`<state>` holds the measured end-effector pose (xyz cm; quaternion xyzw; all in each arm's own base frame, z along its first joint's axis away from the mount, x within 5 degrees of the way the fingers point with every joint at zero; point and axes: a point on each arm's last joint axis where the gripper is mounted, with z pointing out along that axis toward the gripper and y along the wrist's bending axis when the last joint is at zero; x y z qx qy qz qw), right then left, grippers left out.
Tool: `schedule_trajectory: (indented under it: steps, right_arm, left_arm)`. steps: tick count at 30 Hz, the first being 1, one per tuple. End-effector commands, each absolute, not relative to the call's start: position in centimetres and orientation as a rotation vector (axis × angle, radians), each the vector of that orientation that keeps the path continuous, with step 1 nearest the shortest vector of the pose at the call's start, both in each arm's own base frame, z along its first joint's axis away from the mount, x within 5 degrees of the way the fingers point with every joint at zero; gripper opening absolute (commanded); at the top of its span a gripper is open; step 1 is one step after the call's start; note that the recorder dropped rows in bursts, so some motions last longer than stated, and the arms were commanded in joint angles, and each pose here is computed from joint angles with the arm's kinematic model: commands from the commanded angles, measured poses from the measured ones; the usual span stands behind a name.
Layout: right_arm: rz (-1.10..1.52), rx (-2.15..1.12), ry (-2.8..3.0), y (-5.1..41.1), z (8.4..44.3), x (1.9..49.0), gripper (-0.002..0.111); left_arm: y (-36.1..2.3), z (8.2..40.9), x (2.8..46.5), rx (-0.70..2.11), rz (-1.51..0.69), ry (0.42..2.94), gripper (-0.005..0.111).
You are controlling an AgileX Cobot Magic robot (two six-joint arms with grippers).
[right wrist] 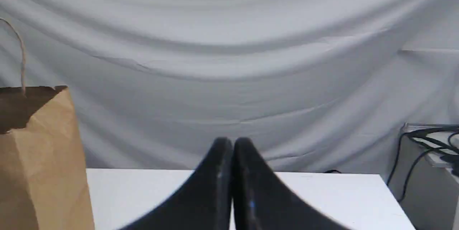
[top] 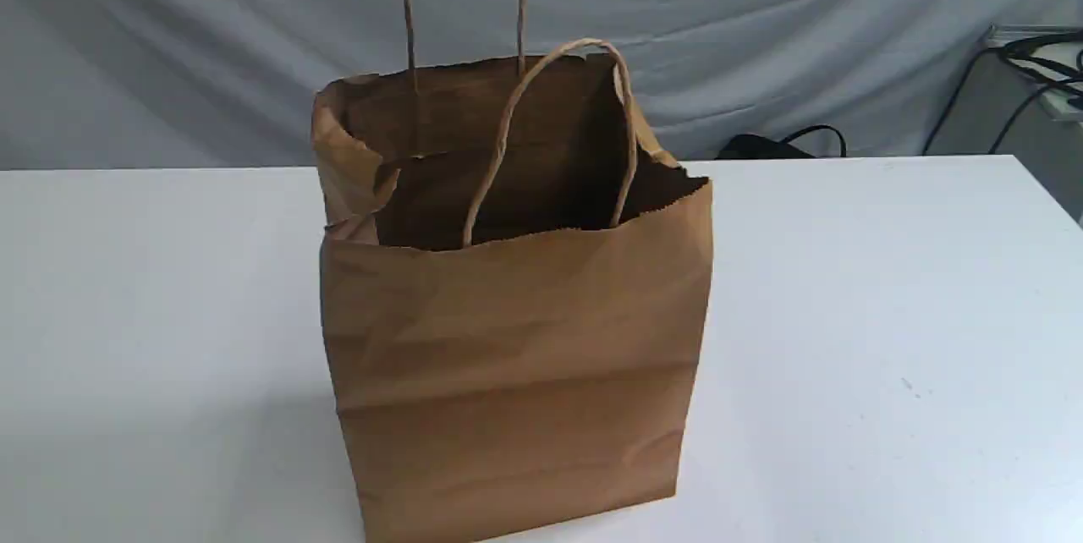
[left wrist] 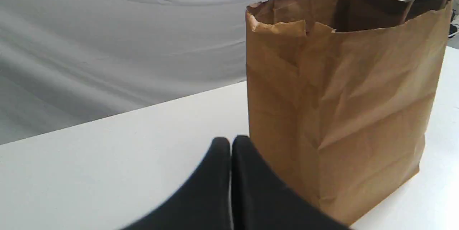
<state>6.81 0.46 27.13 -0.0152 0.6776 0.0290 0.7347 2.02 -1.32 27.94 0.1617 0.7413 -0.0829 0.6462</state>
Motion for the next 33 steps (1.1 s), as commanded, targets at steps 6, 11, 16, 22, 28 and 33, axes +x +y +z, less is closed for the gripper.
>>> schedule_trajectory:
  steps: [6, 11, 16, 22, 28, 33]
  right_arm:
    - [0.012, 0.006, 1.389, 0.0, 25.5, 5.0, 0.000]
    - [0.010, 0.009, 1.384, 0.0, 24.6, 4.9, 0.000]
    - [0.011, 0.005, 1.390, 0.0, 24.6, 4.9, 0.000]
    - [0.009, 0.001, 1.420, 0.0, 23.7, 5.2, 0.000]
    - [-0.004, -0.003, 1.495, 0.0, 21.2, 5.6, 0.000]
    - [-0.029, -0.021, 1.516, 0.0, 21.0, 5.6, 0.000]
  left_arm:
    - [-1.3, 27.9, 2.0, 0.360, -0.187, 1.674, 0.000]
    - [-1.3, 27.9, 2.0, 0.360, -0.187, 1.674, 0.000]
    - [-1.3, 27.9, 2.0, 0.360, -0.187, 1.674, 0.000]
    - [-1.3, 27.9, 2.0, 0.360, -0.187, 1.674, 0.000]
    - [-1.3, 27.9, 2.0, 0.360, -0.187, 1.674, 0.000]
    - [-1.3, 27.9, 2.0, 0.360, -0.187, 1.674, 0.000]
